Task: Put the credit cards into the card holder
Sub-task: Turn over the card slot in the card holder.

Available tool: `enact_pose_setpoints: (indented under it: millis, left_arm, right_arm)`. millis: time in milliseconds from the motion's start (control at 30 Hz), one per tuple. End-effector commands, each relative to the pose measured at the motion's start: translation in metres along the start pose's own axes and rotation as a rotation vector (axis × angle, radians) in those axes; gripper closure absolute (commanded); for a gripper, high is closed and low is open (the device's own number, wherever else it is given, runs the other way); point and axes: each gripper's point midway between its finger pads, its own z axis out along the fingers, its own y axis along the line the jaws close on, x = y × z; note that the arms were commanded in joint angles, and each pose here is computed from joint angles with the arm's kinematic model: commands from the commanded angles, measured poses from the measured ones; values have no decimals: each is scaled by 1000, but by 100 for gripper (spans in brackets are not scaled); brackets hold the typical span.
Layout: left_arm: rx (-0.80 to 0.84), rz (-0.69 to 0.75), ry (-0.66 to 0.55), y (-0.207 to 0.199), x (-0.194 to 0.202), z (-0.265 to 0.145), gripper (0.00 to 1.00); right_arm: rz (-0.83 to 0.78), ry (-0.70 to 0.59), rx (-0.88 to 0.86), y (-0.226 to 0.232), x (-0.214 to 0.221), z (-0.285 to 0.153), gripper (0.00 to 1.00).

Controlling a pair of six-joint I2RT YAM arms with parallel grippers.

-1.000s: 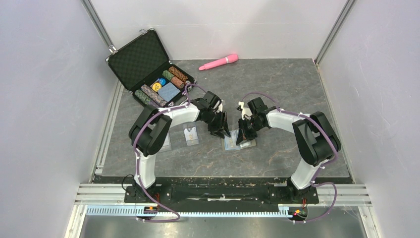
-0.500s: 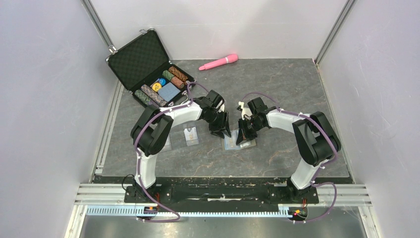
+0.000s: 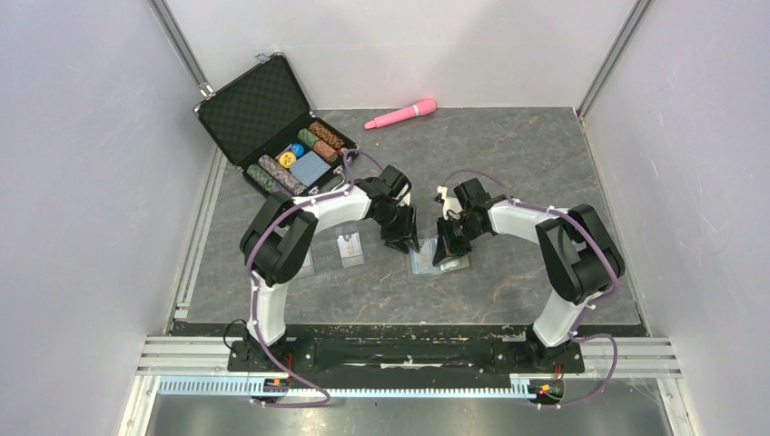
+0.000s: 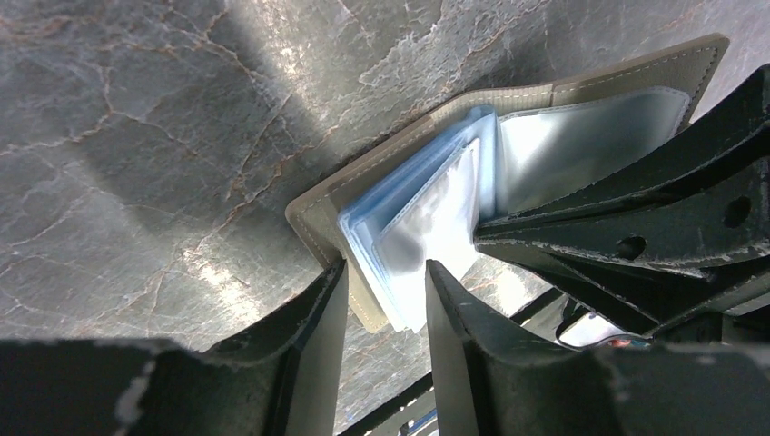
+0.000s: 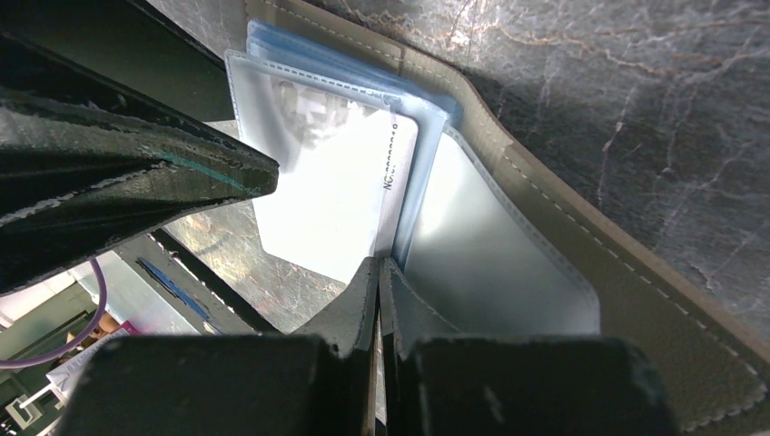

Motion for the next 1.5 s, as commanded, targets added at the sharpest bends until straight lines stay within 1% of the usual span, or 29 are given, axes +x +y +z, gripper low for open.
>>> enact_pose_setpoints:
  millis: [0, 100, 233, 367, 600, 767, 1100, 1233, 1333, 1400, 1433, 1467]
  left_arm:
    - [36, 72, -31, -17, -13, -5, 57]
    - [8, 94, -49, -16, -15, -14, 56]
    - [20, 89, -57, -21, -14, -21, 55]
    - [28, 74, -40, -20, -11, -16, 56]
    - [72, 64, -45, -27, -11, -14, 56]
    - [82, 63, -44, -30, -12, -13, 62]
    - [88, 49, 0, -25, -8, 2, 63]
    - [135, 58, -10, -35, -11, 1, 69]
    - [184, 62, -18, -46, -14, -4, 72]
    - [193, 63, -27, -49, -16, -6, 77]
    - [194, 63, -28, -50, -16, -7, 81]
    - [193, 63, -28, -50, -16, -7, 88]
  right_arm:
    - [-18, -2, 43, -11, -2, 6, 100]
    - [-16, -1, 44, -12, -2, 6, 100]
    - [-16, -1, 44, -12, -2, 7, 100]
    - [-16, 0, 43, -12, -1, 7, 100]
    - [-14, 3, 41, -12, 0, 7, 100]
    - [-13, 3, 42, -12, 1, 8, 100]
    - [-13, -1, 38, -12, 1, 8, 100]
    - [-17, -8, 31, -10, -1, 7, 100]
    - [-17, -16, 9, -5, -3, 6, 100]
    - [-19, -23, 1, -3, -5, 6, 100]
    - [-18, -25, -1, -2, -6, 6, 100]
    - [-19, -30, -4, -1, -9, 5, 100]
